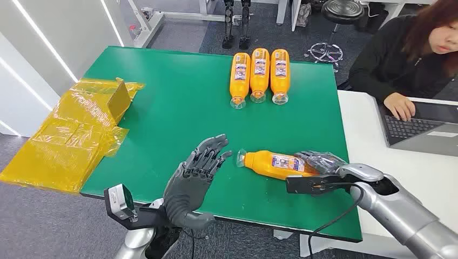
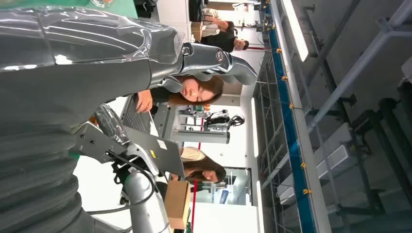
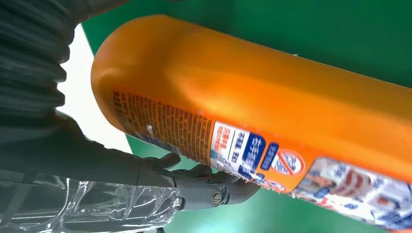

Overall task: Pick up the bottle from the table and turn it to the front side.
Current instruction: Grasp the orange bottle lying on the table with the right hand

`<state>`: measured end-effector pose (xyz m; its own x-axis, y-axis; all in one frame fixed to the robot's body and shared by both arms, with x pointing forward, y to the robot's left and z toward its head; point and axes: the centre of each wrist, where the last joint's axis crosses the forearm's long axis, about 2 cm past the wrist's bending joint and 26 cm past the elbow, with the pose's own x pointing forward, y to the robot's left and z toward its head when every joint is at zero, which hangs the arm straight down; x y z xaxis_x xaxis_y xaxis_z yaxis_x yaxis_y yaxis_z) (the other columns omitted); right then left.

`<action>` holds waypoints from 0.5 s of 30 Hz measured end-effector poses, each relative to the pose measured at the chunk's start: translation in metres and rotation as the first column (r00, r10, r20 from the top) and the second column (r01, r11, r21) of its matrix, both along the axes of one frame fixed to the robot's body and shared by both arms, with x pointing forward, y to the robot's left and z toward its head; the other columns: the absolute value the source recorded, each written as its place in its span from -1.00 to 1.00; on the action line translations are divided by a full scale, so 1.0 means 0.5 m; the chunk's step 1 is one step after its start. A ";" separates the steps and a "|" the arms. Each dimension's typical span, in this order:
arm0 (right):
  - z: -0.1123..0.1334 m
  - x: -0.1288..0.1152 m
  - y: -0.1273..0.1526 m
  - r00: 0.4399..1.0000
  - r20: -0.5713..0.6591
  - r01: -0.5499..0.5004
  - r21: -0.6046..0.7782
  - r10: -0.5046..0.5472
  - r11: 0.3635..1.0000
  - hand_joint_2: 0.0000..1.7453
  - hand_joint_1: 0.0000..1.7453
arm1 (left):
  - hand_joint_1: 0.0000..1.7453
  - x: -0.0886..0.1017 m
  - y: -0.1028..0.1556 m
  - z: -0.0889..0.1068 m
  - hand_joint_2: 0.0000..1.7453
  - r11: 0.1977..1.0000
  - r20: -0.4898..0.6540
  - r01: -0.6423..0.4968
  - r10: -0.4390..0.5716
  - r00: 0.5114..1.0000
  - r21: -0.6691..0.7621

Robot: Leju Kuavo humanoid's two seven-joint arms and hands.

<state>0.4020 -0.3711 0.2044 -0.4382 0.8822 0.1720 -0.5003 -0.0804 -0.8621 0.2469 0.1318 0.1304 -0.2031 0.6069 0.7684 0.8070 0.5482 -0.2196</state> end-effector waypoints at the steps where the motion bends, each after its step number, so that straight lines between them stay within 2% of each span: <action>1: 0.001 -0.001 -0.001 1.000 -0.001 0.000 -0.002 0.000 1.000 1.00 -1.00 | -1.00 0.001 0.000 0.000 1.00 1.000 0.000 0.001 -0.001 1.000 0.001; 7: 0.003 -0.014 -0.023 1.000 -0.020 0.000 -0.021 -0.001 1.000 1.00 -1.00 | -1.00 0.006 0.001 -0.002 1.00 1.000 -0.001 0.007 -0.007 1.000 0.006; 8: 0.003 -0.016 -0.027 1.000 -0.022 -0.001 -0.027 0.000 1.000 1.00 -0.56 | -1.00 0.007 0.001 -0.002 1.00 1.000 -0.001 0.008 -0.008 1.000 0.006; 11: 0.004 -0.022 -0.035 1.000 -0.023 -0.002 -0.045 0.001 0.999 1.00 0.94 | -1.00 0.008 0.001 -0.002 1.00 1.000 0.000 0.008 -0.008 1.000 0.007; 12: 0.004 -0.023 -0.036 1.000 -0.022 -0.002 -0.051 0.001 0.999 1.00 1.00 | -1.00 0.008 0.001 -0.002 1.00 1.000 -0.001 0.008 -0.008 1.000 0.007; 15: 0.005 -0.027 -0.039 1.000 -0.015 -0.003 -0.063 0.002 0.998 1.00 1.00 | -1.00 0.008 0.001 -0.002 1.00 1.000 -0.001 0.009 -0.009 1.000 0.007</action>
